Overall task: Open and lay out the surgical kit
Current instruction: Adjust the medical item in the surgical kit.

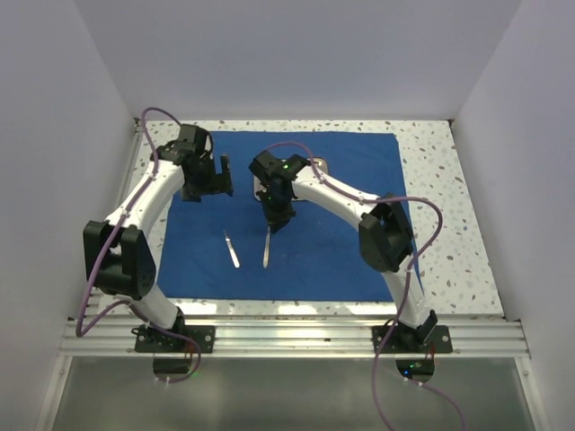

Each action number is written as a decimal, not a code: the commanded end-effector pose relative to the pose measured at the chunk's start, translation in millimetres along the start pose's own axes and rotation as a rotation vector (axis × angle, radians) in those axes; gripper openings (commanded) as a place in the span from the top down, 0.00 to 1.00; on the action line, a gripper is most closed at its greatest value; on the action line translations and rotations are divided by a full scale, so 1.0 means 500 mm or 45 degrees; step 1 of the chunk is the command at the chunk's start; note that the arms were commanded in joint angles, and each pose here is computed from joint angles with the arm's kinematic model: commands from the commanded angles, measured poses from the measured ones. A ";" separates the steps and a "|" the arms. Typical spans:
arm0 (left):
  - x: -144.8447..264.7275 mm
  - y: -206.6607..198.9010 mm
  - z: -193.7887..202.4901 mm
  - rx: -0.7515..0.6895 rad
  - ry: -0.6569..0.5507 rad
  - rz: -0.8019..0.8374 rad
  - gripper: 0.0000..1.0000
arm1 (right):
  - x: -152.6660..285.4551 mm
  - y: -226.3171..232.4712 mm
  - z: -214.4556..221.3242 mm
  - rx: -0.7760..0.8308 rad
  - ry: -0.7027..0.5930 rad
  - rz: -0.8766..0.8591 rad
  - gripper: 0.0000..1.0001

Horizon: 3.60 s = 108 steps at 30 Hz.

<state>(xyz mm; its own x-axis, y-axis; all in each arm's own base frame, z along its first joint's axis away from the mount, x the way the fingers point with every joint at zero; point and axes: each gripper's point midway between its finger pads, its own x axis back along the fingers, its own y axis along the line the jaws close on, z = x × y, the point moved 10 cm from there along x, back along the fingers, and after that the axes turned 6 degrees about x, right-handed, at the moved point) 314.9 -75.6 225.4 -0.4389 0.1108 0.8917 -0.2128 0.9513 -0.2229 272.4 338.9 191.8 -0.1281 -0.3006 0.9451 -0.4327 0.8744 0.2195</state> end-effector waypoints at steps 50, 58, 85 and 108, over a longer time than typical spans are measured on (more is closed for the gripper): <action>0.071 0.011 0.003 0.040 -0.125 -0.028 0.04 | -0.119 0.040 -0.009 0.119 0.187 -0.201 1.00; 0.076 0.012 0.010 0.068 -0.137 -0.016 0.04 | -0.099 -0.051 0.041 0.173 0.239 0.004 1.00; 0.071 0.006 0.013 0.106 -0.134 0.012 0.04 | -0.105 0.049 0.078 0.259 0.420 -0.357 1.00; 0.121 0.017 0.011 0.096 -0.219 -0.055 0.05 | -0.130 0.001 0.044 0.216 0.266 -0.061 0.52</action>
<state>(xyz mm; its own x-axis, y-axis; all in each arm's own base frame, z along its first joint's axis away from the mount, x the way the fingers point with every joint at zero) 289.2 -68.1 248.9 -0.4953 0.0523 0.8671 -0.2844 0.9334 -0.2187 248.7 364.8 117.4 0.1691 -0.2656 0.9491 -0.5927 0.7420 0.3132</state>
